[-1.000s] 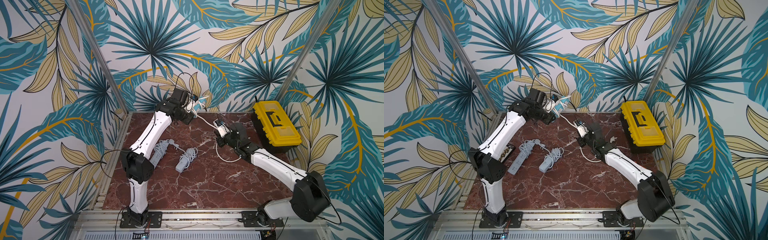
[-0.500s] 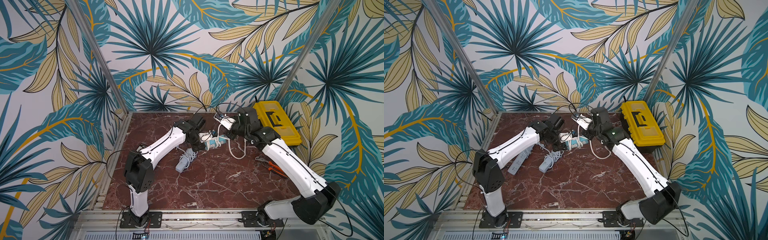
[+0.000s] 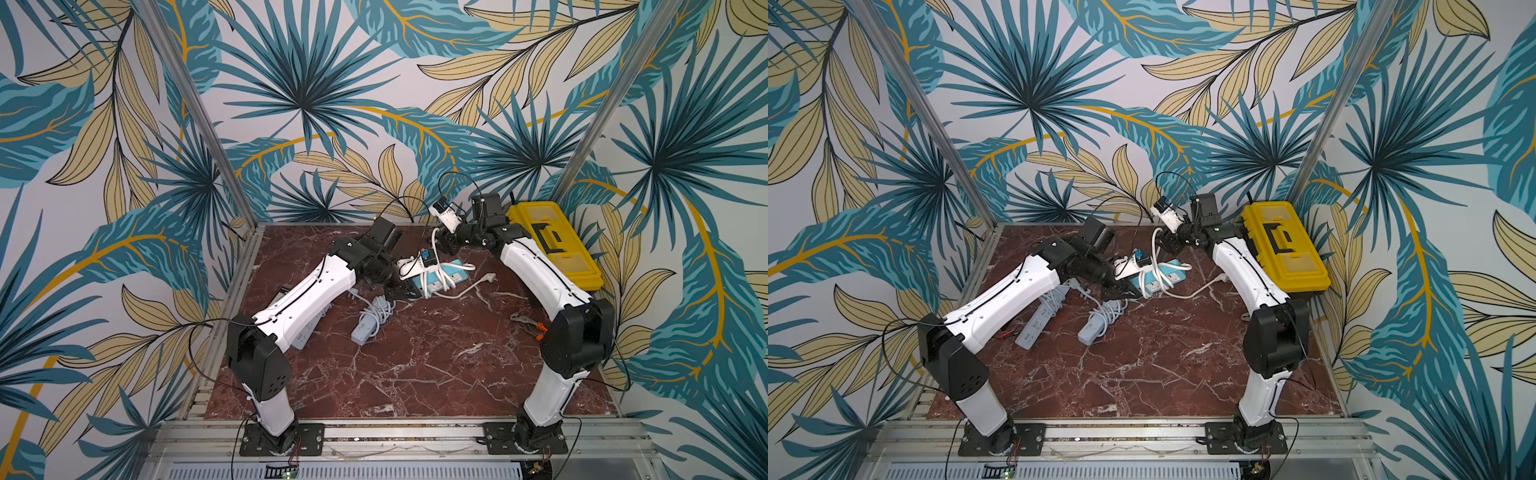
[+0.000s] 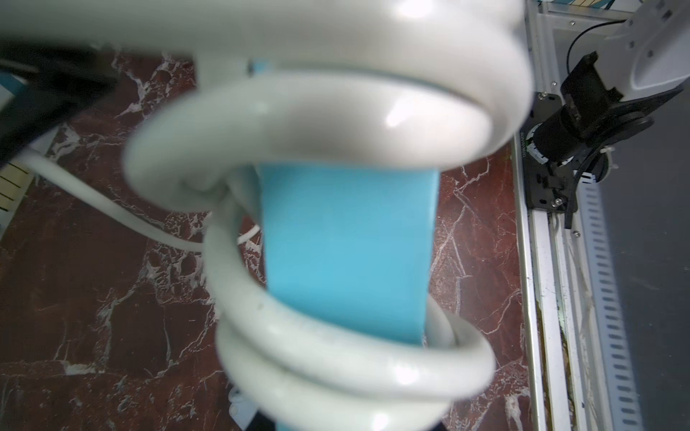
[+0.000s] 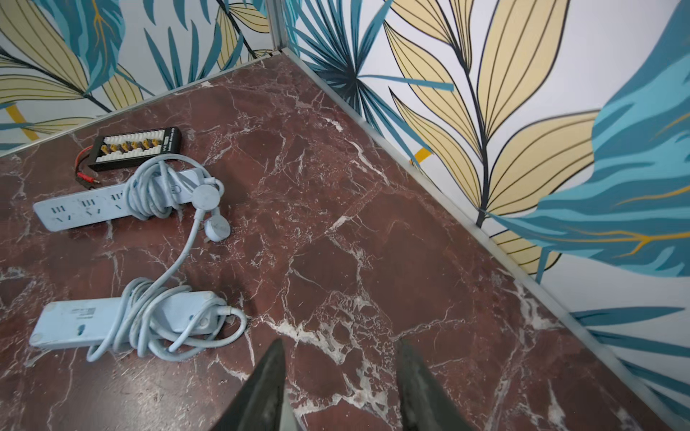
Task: Wrap the cord around the power strip
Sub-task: Wrap the power cord around the power strip.
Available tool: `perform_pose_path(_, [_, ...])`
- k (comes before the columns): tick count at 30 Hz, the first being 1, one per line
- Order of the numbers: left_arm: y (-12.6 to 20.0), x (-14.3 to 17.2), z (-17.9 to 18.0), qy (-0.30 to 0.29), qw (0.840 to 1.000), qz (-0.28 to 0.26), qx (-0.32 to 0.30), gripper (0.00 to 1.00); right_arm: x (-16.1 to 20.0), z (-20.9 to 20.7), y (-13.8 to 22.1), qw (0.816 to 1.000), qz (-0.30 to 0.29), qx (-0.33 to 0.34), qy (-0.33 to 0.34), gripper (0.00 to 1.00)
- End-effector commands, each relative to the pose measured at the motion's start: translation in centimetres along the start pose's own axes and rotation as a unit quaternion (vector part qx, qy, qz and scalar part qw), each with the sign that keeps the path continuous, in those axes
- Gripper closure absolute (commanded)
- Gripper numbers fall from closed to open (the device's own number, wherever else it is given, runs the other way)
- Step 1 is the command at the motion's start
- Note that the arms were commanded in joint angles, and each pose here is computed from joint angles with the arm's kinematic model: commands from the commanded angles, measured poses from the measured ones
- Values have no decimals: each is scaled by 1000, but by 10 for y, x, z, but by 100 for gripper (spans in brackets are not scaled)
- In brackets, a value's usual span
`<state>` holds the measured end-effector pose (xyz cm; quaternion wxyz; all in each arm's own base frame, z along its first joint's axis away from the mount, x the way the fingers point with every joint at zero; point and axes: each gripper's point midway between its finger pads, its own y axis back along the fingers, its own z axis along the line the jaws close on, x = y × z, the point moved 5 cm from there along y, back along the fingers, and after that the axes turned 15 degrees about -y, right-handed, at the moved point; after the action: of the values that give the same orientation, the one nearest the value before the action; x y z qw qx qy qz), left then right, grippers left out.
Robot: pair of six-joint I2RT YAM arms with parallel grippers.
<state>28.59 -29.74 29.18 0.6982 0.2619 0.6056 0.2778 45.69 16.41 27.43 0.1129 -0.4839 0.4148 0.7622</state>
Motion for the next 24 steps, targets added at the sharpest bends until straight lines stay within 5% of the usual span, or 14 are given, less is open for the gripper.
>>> perform_pose_path(1, [49,-51,-18,-31,994,-102,13,100,10,-24,-16,996,-71,8,-60,39])
perform_pose_path(6, [61,-69,-9,-12,992,-129,7,100,44,-44,-52,980,-118,21,-159,24])
perform_pose_path(14, [74,-74,21,49,990,-132,-33,100,76,-57,-87,966,-127,102,-200,33])
perform_pose_path(16, [79,-76,29,66,988,-137,-41,100,79,-58,-92,966,-128,114,-195,44])
perform_pose_path(20, [86,-69,53,113,982,-130,-79,100,84,-46,-100,975,-95,130,-155,84])
perform_pose_path(24, [102,-33,98,204,961,-100,-158,100,87,-18,-78,979,-78,166,-88,100])
